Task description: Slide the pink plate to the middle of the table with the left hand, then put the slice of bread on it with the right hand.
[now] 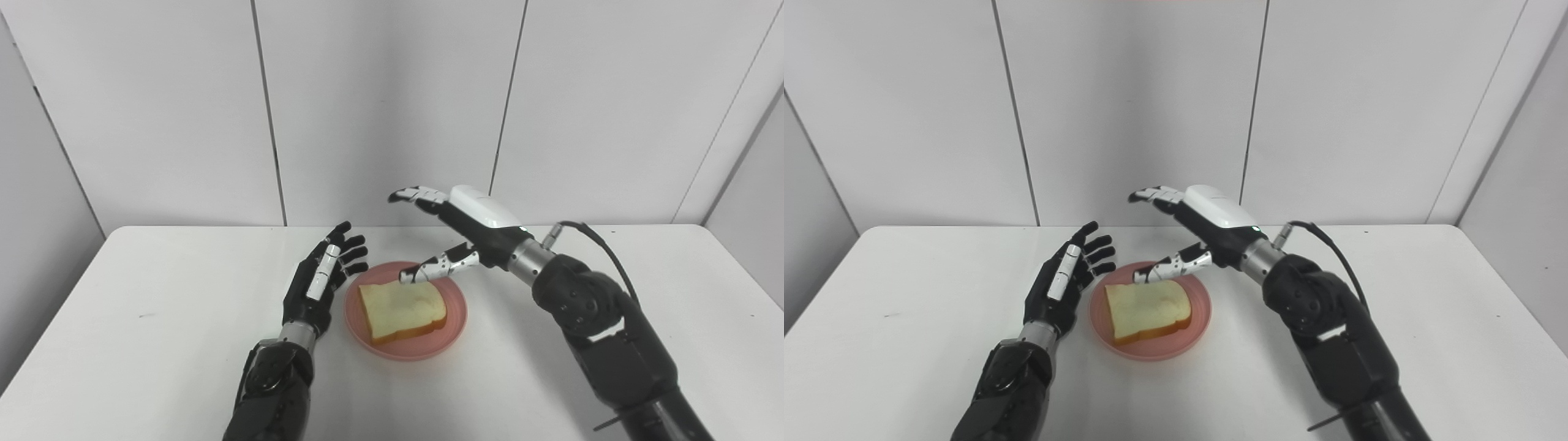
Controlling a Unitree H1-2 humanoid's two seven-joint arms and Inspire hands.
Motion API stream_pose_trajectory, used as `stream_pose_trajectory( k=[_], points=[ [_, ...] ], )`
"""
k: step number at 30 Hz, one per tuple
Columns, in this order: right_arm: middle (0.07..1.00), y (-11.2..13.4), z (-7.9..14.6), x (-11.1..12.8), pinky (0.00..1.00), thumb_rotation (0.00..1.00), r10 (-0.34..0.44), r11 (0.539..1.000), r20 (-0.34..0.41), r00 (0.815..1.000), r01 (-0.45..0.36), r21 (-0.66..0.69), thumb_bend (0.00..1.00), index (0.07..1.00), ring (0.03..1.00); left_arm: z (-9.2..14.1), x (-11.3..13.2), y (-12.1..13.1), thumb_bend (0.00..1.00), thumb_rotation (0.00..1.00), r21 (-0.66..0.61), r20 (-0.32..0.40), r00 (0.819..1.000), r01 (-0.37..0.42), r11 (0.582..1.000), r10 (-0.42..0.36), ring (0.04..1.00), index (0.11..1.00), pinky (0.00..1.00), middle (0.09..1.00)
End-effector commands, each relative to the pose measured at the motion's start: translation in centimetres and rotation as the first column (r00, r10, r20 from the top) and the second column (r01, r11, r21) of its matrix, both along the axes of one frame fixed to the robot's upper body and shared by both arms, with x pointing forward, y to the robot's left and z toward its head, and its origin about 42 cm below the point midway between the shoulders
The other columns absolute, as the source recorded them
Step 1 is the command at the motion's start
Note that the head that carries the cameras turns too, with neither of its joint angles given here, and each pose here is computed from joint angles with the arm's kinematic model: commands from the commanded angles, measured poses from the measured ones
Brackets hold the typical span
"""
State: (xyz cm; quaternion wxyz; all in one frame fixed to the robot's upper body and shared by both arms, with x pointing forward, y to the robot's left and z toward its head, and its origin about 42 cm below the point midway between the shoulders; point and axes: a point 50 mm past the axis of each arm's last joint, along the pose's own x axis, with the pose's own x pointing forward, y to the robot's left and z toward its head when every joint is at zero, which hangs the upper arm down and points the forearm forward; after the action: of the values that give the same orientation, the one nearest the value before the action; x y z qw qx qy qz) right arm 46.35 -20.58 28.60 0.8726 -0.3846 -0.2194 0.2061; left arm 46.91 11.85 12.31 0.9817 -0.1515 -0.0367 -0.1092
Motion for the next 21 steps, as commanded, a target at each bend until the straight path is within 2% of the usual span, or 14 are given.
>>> stream_pose_trajectory(
  k=[1,5,9,12,16,21],
  points=[
    [0.845,-0.7,0.2,0.7,0.74,0.83,-0.039,0.986,0.046,0.998,0.031,0.162,0.85,0.884,0.813,-3.3,-2.3,0.2,0.87,0.64,-0.011,-0.062,0.997,-0.047,0.999,0.047,0.892,0.850,0.86,0.858],
    [0.829,-1.4,-3.1,1.2,0.77,0.91,-0.147,0.908,-0.042,0.988,0.152,0.391,0.82,0.877,0.817,-2.1,-2.3,0.0,0.79,0.65,0.032,0.001,0.995,-0.097,0.995,0.097,0.918,0.886,0.92,0.901],
    [0.860,-1.7,-5.4,1.3,0.80,0.96,-0.168,0.823,-0.117,0.979,0.204,0.530,0.80,0.866,0.847,-1.2,-2.4,0.0,0.82,0.72,0.065,0.057,0.990,-0.134,0.989,0.131,0.966,0.931,0.97,0.966],
    [0.867,-1.7,-6.3,1.3,0.82,0.96,-0.165,0.769,-0.164,0.973,0.230,0.597,0.80,0.867,0.865,-0.6,-2.5,0.0,0.84,0.73,0.068,0.082,0.988,-0.138,0.988,0.133,0.982,0.943,0.99,0.983],
    [0.870,-1.7,-7.7,1.1,0.86,1.00,-0.197,0.691,-0.238,0.951,0.307,0.654,0.80,0.873,0.884,0.4,-2.5,-0.1,0.84,0.74,0.094,0.128,0.985,-0.129,0.987,0.116,0.992,0.954,0.98,0.995],
    [0.888,-1.3,-8.7,0.6,0.88,1.00,-0.238,0.632,-0.288,0.928,0.373,0.679,0.78,0.877,0.898,0.5,-2.4,-0.1,0.85,0.75,0.138,0.111,0.992,-0.077,0.987,0.062,1.000,0.971,1.00,1.000]
  ],
)
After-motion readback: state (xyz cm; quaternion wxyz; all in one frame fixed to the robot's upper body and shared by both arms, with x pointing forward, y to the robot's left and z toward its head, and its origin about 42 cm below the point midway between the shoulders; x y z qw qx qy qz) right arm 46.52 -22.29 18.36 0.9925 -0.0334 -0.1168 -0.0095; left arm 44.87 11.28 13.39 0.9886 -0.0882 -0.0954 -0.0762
